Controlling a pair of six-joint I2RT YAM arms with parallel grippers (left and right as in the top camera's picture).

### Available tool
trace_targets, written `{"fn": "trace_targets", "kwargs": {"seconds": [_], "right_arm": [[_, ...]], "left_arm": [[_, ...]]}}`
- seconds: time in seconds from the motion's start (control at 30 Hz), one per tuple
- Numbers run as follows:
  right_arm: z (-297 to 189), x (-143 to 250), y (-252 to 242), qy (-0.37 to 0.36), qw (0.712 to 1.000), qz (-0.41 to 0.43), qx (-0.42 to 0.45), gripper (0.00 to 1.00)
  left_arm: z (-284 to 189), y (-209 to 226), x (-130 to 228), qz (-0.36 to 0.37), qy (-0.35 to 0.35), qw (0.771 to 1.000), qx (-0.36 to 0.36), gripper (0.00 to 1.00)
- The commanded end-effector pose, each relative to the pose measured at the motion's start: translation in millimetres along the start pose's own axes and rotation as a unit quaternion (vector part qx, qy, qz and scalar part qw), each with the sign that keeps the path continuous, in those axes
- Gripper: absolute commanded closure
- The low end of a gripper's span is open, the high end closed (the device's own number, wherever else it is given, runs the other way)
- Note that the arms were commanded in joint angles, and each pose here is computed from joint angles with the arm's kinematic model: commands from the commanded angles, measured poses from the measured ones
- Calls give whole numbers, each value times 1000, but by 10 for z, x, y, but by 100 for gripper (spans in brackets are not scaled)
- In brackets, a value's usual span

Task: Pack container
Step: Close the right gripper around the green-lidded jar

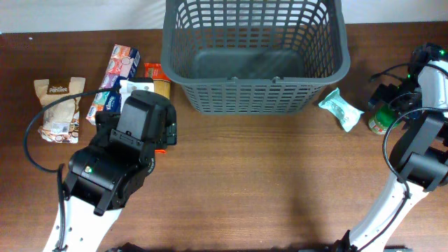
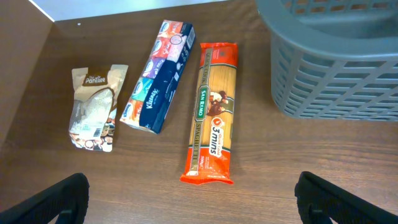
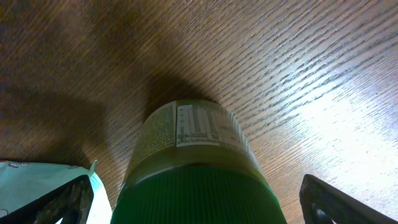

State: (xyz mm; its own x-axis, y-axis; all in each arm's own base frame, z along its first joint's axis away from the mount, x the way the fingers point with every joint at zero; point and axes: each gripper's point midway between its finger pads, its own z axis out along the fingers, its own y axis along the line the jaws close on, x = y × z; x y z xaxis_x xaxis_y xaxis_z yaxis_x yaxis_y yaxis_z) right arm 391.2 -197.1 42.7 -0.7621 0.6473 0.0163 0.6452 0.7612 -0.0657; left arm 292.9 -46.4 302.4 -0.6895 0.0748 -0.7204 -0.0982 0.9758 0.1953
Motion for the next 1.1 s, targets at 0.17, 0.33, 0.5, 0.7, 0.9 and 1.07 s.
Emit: {"fn": "trace_targets", "kwargs": {"seconds": [0.17, 0.33, 0.5, 0.7, 0.9, 1.07], "right_arm": [[126, 87, 18, 17, 1000, -5, 1, 1], [126, 88, 18, 17, 1000, -5, 1, 1], [126, 87, 18, 17, 1000, -5, 1, 12], [126, 87, 18, 17, 1000, -5, 1, 23], [126, 90, 24, 18, 1000, -5, 0, 53], [125, 93, 31, 19, 1000, -5, -2, 63]], "left_arm": [[-47, 19, -45, -3, -7, 1000, 4, 1], [-47, 19, -45, -3, -7, 1000, 4, 1], [-47, 19, -45, -3, -7, 1000, 4, 1], [-47, 19, -45, -3, -7, 1000, 4, 1], [-47, 19, -45, -3, -7, 1000, 4, 1], [-47, 20, -44, -3, -6, 1000, 4, 1]]}}
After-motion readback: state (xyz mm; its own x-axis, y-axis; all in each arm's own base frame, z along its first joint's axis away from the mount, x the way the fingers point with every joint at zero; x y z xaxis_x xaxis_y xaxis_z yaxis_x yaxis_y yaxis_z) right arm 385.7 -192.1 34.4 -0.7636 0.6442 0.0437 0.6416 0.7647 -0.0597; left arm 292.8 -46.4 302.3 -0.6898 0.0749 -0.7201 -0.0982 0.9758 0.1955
